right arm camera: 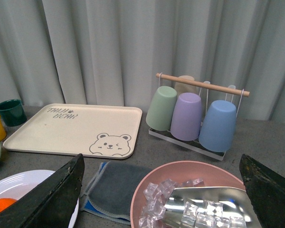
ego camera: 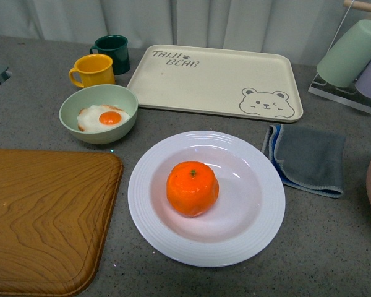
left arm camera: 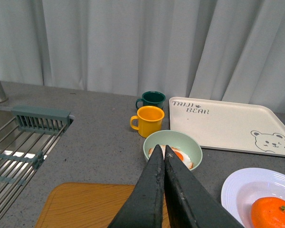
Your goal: Place orange and plate with both arms
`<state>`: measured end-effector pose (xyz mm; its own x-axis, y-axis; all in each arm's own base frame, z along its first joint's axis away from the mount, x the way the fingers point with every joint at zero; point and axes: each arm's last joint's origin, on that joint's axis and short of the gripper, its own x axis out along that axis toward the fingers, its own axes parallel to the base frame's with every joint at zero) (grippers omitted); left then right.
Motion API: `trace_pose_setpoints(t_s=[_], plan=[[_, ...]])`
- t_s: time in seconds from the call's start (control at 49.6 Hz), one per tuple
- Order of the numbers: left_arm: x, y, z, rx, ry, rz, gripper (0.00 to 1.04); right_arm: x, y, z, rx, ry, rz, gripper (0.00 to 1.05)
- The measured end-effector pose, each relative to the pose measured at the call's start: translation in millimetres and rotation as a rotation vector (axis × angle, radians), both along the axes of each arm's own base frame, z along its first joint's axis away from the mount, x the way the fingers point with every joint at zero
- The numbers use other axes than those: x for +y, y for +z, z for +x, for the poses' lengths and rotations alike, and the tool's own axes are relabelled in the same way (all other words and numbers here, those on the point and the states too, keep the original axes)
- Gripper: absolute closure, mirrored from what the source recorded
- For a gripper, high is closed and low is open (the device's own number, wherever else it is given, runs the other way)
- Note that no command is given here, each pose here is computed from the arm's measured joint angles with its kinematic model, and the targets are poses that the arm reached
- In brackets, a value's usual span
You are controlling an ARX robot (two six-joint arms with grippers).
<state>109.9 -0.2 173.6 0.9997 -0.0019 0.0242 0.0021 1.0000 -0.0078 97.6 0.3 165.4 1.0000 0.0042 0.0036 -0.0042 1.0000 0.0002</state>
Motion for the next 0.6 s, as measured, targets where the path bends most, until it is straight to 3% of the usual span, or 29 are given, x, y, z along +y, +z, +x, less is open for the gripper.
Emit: trace_pose_setpoints(t_s=[0.504,0.544,0.604], plan=[[0.0,-3.3,-13.2,0.007,0.000,0.000,1.01,0.0,0.0,0.0,0.000,0.000,0.000,0.09],[0.0,-3.3,-13.2,0.006,0.000,0.000,0.99,0.0,0.0,0.0,0.000,0.000,0.000,0.09],[0.0,-3.2,-13.3,0.006,0.000,0.000,0.86,-0.1,-0.7,0.2,0.011,-0.012,-0.011,0.09]])
